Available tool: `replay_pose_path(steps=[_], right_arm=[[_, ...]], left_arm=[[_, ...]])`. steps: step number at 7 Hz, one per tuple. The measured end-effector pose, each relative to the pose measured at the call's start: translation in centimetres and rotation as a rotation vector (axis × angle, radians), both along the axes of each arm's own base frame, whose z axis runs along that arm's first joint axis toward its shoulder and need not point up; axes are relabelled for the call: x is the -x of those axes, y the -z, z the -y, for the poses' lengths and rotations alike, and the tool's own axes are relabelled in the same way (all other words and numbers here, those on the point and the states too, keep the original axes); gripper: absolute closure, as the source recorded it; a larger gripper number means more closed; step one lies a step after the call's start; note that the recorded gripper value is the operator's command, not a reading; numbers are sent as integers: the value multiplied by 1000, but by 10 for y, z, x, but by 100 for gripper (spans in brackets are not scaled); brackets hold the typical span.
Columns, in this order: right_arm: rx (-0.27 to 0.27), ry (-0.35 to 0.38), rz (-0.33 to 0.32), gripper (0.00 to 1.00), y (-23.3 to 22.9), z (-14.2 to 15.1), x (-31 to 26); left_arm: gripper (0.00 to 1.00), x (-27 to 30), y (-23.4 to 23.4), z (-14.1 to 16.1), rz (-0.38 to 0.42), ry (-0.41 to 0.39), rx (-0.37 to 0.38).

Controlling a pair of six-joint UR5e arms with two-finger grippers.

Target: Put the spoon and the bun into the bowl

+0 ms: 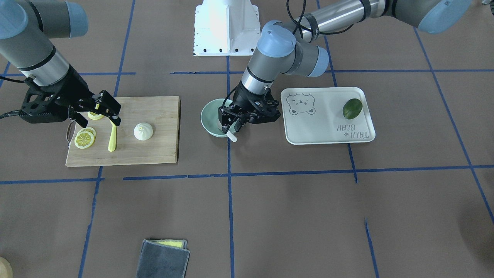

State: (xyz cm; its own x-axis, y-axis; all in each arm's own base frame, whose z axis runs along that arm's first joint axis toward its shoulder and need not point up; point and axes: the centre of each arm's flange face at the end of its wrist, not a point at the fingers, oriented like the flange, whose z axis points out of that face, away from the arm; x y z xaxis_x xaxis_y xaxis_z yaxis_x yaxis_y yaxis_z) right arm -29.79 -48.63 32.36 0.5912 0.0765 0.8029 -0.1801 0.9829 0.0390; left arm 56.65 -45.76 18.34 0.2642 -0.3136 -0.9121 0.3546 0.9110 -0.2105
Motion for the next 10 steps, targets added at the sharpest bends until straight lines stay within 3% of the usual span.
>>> replay_pose_path(steps=[3, 7, 10], right_arm=[[5, 13, -61, 0, -13, -22, 61], [39, 72, -118, 0, -41, -38, 120], [26, 110, -151, 7, -48, -58, 157]], left_arm=[[0, 93, 16, 31, 11, -56, 6], [0, 240, 16, 69, 231, -15, -78], [0, 297, -23, 81, 313, 8, -106]])
